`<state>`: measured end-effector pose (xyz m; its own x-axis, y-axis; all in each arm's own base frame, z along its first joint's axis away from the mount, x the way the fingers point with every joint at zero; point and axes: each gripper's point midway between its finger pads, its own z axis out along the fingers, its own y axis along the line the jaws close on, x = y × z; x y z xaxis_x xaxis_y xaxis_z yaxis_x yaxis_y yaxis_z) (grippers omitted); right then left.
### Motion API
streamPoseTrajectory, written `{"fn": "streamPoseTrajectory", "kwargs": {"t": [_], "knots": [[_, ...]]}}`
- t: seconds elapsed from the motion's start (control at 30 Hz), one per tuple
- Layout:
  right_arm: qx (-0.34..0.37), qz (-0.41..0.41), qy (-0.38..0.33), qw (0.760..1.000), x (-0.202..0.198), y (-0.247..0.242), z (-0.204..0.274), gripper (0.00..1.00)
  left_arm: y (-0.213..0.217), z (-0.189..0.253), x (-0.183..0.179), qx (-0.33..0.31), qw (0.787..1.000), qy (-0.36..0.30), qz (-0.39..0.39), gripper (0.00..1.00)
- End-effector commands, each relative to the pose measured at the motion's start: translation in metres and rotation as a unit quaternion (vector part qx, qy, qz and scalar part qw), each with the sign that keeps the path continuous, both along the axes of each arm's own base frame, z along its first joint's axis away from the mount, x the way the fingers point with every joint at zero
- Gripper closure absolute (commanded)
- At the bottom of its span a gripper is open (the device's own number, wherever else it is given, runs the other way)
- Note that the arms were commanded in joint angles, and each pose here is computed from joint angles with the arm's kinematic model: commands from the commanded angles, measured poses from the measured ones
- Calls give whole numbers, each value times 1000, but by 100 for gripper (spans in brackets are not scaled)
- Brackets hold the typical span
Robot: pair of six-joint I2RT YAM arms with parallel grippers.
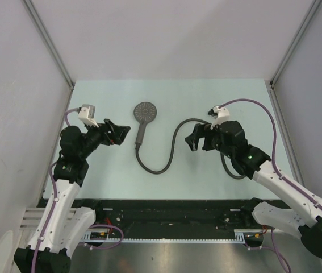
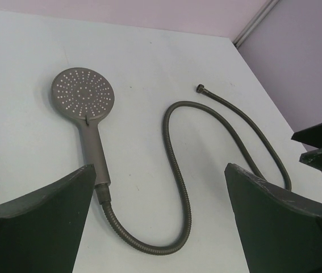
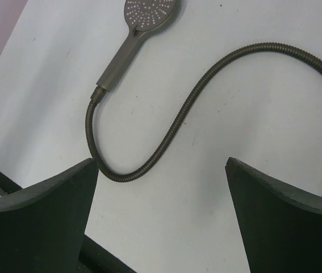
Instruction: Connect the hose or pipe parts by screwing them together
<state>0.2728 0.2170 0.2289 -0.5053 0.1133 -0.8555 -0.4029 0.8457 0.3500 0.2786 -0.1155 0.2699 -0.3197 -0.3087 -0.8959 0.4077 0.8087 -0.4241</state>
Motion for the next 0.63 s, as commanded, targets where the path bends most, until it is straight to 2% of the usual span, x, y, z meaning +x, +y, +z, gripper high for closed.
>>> {"fn": "streamPoseTrajectory", "kwargs": {"t": [0.0,0.6], "knots": [[36,2,-48,998,-4,-2,21,0,3,15,0,9,999,-33,3,0],[42,-9,-71,997,-4,-8,29,0,-1,17,-2,7,999,-35,-9,0]]}}
